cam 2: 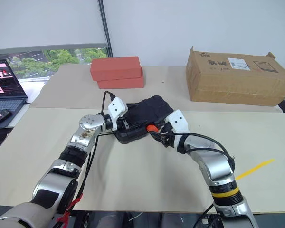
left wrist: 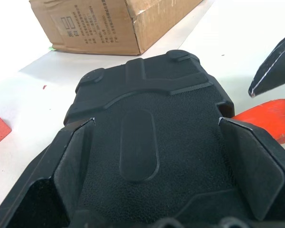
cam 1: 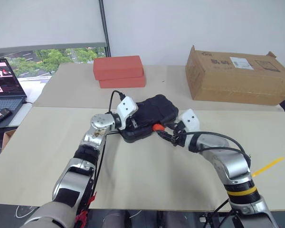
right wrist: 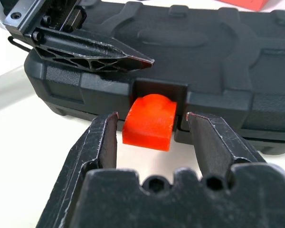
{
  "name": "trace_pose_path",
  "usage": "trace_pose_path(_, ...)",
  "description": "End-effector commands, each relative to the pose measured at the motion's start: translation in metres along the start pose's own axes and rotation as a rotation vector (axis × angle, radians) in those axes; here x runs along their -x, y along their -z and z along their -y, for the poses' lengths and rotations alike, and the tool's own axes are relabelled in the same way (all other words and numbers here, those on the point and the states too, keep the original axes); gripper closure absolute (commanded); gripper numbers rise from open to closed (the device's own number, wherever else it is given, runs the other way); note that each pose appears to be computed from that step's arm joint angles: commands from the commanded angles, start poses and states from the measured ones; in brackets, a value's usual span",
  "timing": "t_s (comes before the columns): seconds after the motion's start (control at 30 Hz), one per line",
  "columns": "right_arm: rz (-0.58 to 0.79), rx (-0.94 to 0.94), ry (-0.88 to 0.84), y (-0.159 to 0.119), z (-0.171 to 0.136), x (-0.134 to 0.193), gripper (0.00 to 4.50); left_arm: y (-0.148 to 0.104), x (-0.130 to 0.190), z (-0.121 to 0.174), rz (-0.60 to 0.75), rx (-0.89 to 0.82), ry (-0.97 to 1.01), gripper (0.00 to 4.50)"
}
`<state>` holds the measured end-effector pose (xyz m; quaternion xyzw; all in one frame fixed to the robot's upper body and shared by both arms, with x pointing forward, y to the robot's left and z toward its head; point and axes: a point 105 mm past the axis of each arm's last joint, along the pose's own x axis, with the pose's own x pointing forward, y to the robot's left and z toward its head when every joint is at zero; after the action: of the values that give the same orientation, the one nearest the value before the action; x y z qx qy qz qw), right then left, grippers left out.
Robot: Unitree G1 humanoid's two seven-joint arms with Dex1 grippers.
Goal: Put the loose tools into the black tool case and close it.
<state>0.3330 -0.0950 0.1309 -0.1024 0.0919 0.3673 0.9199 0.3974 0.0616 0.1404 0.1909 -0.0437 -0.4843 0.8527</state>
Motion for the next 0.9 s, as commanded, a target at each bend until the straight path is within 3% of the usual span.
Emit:
trace_pose_path(0.03,0.008,0.014,0.016,-0.006,0.004,0.000,2.34,0.029,0.005,0.013,-0.100,0.044,0.039,0.00)
trace_pose_path(0.13,-0.003,0.009,0.017,-0.005,0.004,0.000,3.19,0.030,0.006,0.012,-0.102,0.043,0.038,0.00)
trace_pose_path(0.2,-0.005,0.006,0.018,-0.004,0.003,-0.001,3.32,0.030,0.006,0.012,-0.103,0.042,0.037,0.00)
trace_pose_path(0.5,-0.001,-0.006,0.023,0.001,-0.003,-0.008,3.33,0.031,0.007,0.010,-0.108,0.040,0.032,0.00)
trace_pose_path(0.9,-0.009,-0.117,0.054,0.028,-0.010,-0.028,3.33,0.036,0.011,0.010,-0.121,0.047,0.024,0.00)
